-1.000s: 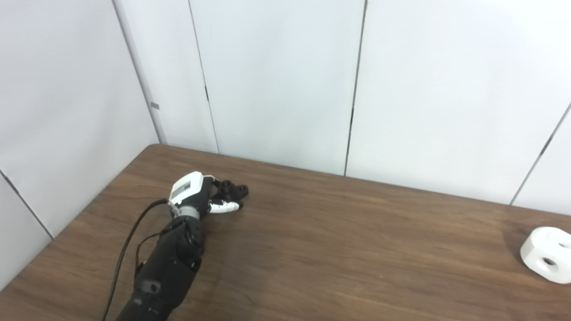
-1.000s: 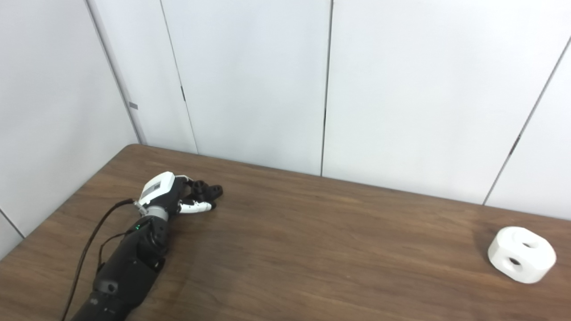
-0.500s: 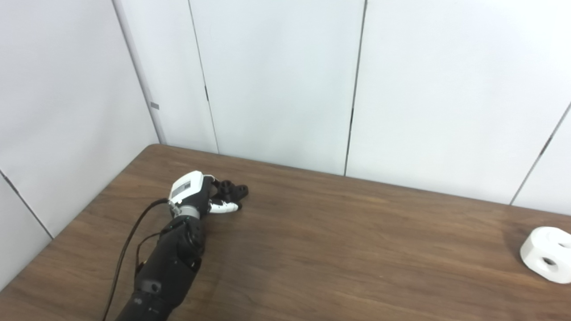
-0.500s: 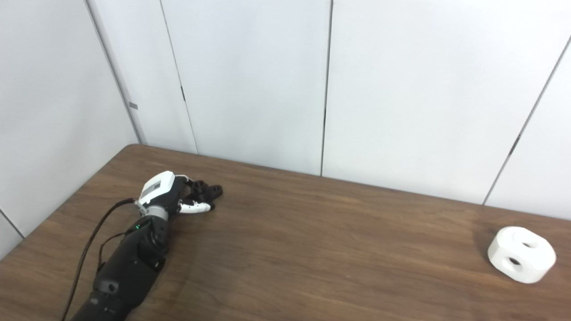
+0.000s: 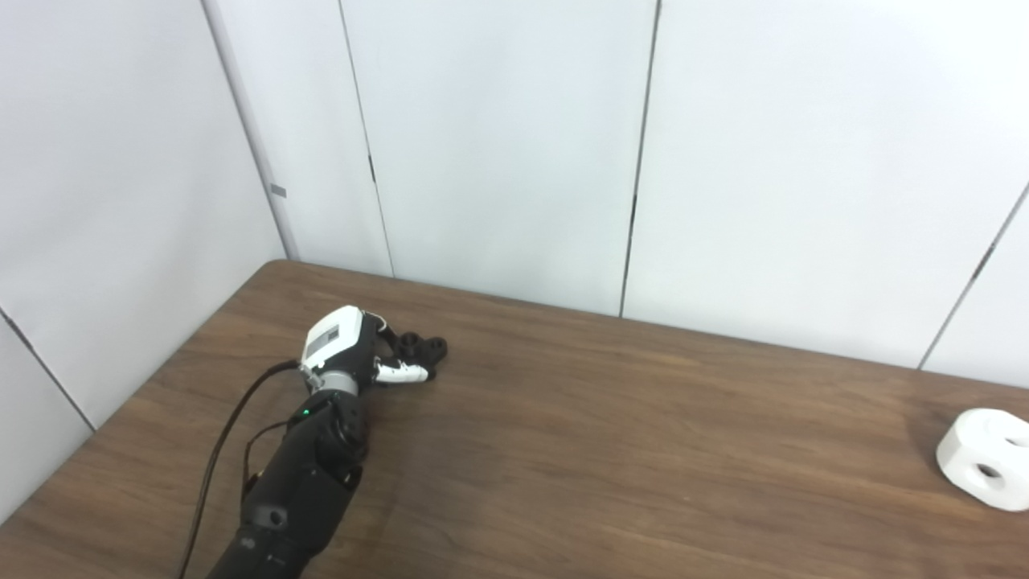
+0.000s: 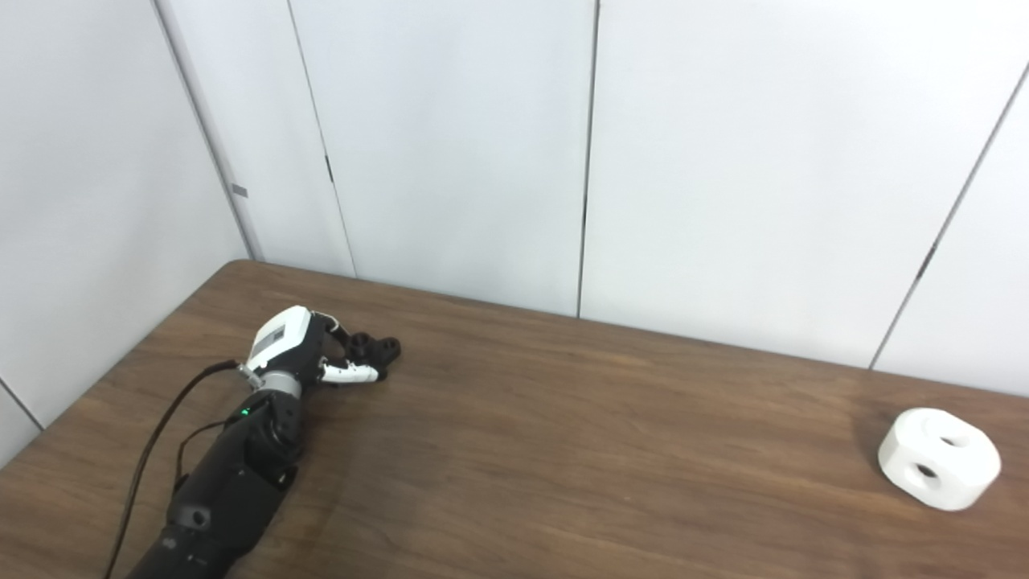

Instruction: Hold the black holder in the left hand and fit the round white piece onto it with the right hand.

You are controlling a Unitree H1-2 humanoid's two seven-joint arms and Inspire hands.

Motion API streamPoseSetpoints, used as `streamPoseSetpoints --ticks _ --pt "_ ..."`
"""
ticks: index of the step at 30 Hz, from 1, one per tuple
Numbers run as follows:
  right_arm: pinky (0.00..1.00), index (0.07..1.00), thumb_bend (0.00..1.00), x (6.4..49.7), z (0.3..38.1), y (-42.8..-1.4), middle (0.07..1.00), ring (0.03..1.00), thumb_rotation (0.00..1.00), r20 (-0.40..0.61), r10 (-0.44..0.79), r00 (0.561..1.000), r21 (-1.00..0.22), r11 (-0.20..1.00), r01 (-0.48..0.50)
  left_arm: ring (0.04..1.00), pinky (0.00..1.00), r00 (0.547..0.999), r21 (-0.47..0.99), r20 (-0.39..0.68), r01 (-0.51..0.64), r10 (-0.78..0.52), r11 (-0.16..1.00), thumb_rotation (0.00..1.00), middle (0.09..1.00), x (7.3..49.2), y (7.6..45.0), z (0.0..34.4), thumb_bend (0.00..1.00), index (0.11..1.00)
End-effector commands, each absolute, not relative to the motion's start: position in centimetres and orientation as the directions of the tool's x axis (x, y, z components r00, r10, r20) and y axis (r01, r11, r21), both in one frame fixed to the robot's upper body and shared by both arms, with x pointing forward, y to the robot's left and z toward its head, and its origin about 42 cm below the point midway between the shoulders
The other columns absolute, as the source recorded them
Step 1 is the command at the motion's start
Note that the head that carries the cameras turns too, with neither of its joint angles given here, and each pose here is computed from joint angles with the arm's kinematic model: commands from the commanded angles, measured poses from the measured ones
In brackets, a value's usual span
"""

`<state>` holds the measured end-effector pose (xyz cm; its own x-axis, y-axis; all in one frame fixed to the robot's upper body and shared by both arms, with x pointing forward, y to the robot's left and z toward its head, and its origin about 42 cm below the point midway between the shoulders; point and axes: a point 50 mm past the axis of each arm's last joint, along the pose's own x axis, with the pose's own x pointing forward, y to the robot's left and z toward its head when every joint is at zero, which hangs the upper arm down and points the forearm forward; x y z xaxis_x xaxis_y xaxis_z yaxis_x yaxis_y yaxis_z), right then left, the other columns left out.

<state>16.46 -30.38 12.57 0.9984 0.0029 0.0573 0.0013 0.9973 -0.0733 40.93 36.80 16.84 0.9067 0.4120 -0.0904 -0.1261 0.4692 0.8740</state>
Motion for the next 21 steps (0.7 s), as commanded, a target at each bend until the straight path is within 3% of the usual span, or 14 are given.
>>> streamPoseSetpoints --ticks 1,14,21 --pt "0.93 0.948 0.5 15.9 13.0 -30.7 0.959 0.977 1.0 0.057 -0.012 0.998 -0.084 0.996 0.017 0.922 1.0 0.911 0.878 -0.006 -0.192 0.412 0.437 0.05 0.796 41.8 37.3 19.1 0.52 0.485" --pt "0.93 0.951 0.49 16.0 13.1 -30.8 0.963 0.984 1.0 0.058 -0.008 0.998 -0.089 0.996 0.014 0.916 1.0 0.92 0.871 -0.015 -0.181 0.392 0.457 0.05 0.795 41.5 37.1 19.1 0.52 0.486" --pt "0.92 0.947 0.5 16.2 13.1 -30.5 0.957 0.976 1.0 0.047 -0.012 0.999 -0.093 0.996 0.016 0.916 1.0 0.954 0.885 -0.007 -0.134 0.3 0.446 0.05 0.806 40.3 35.3 19.7 0.52 0.487"
